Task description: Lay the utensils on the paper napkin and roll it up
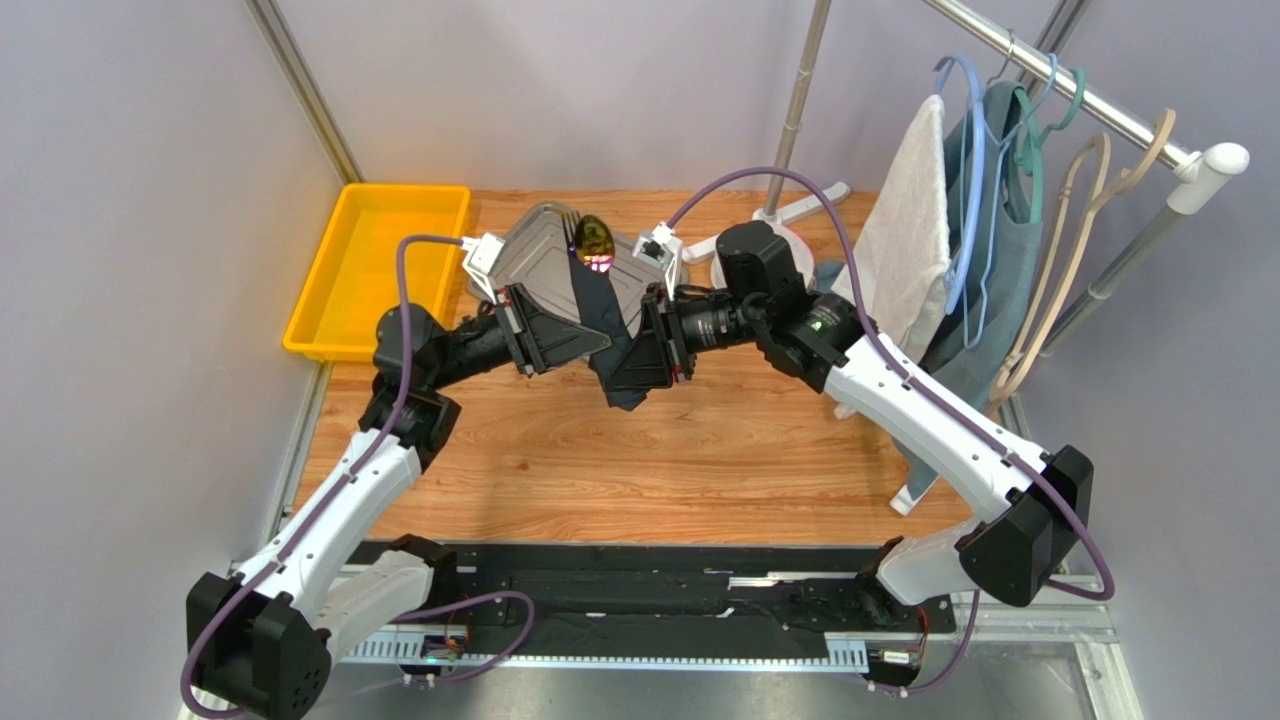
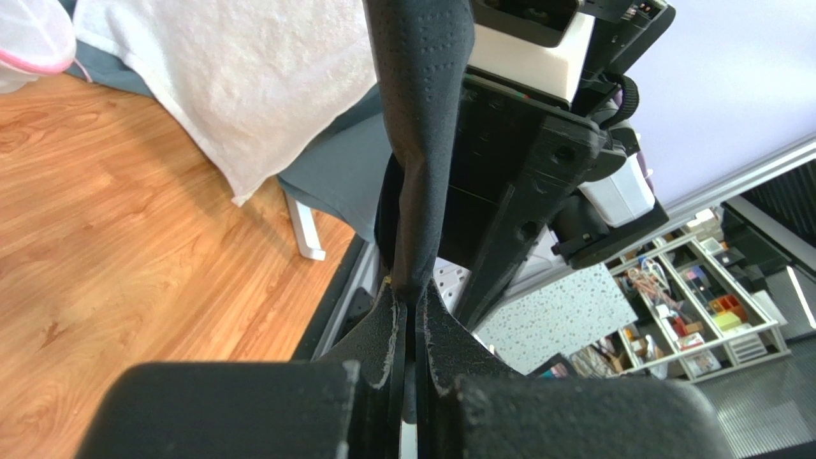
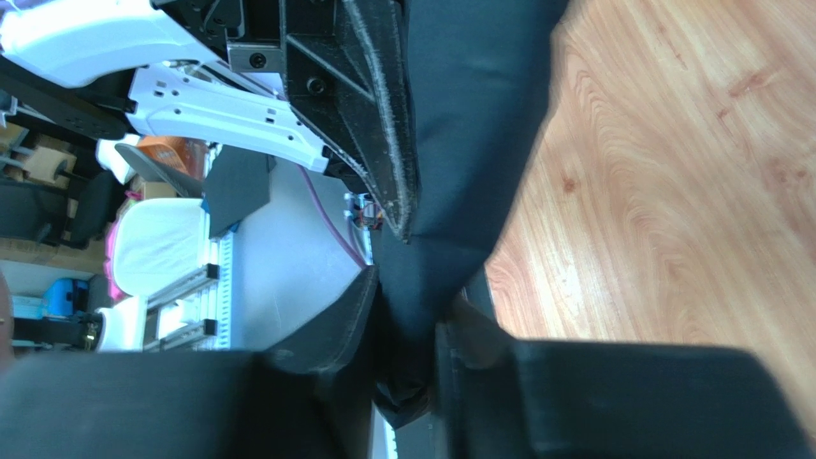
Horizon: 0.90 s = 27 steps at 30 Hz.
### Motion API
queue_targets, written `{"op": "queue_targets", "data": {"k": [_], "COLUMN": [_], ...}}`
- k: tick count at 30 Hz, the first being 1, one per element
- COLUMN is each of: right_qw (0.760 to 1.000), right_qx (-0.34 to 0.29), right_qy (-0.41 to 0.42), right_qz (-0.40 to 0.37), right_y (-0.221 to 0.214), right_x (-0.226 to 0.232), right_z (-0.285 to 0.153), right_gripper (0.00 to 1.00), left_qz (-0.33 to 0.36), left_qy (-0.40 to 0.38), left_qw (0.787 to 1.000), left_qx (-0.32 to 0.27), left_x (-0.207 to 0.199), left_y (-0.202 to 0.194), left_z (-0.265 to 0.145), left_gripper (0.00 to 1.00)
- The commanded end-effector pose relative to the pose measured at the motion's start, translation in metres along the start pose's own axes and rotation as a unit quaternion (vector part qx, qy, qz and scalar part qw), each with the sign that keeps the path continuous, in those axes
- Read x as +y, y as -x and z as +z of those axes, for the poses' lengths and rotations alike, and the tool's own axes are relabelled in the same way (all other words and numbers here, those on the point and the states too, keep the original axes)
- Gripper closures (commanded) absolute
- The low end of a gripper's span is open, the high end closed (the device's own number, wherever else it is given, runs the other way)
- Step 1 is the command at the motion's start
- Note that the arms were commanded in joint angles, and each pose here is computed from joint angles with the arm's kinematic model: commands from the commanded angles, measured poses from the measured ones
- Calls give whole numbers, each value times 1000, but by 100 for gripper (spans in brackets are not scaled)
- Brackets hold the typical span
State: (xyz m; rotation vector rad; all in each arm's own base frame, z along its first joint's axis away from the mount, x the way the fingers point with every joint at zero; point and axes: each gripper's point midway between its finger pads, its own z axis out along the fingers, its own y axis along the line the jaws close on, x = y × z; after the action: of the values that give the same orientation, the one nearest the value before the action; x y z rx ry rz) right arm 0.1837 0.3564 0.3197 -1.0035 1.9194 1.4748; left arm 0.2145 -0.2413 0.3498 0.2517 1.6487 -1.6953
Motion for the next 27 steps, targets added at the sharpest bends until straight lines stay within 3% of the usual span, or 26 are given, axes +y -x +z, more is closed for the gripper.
{"op": "queue_targets", "data": {"k": [1, 2, 3, 13, 21, 26, 27], "right_qw": [1000, 1000, 1000, 999, 999, 999, 999], "right_qx": [12, 11, 11, 1, -12, -19, -19], "right_qy": [17, 15, 13, -19, -8, 6, 8], "right_qz": [-7, -8, -9, -28, -36, -36, -34], "right_y": [-11, -10, -10, -2, 12, 20, 20], "right_x": [12, 11, 11, 1, 10, 18, 19], "right_z": [-6, -5, -5, -6, -7, -7, -7], "right_gripper": [91, 99, 100, 100, 100, 100, 100], "left_qz": [59, 58, 58, 66, 48, 38, 34], "left_qy": [-36, -35, -35, -36, -25, -15, -10], "left_qw": [997, 997, 997, 996, 998, 999, 999], "left_qx": [-44, -43, -43, -37, -30, -20, -19], "left_x": [-25, -24, -24, -24, -15, -4, 0], "left_y": [23, 23, 23, 19, 14, 4, 2], "left_z": [0, 0, 0, -1, 4, 5, 5], "left_gripper": [100, 100, 100, 98, 54, 33, 23]}}
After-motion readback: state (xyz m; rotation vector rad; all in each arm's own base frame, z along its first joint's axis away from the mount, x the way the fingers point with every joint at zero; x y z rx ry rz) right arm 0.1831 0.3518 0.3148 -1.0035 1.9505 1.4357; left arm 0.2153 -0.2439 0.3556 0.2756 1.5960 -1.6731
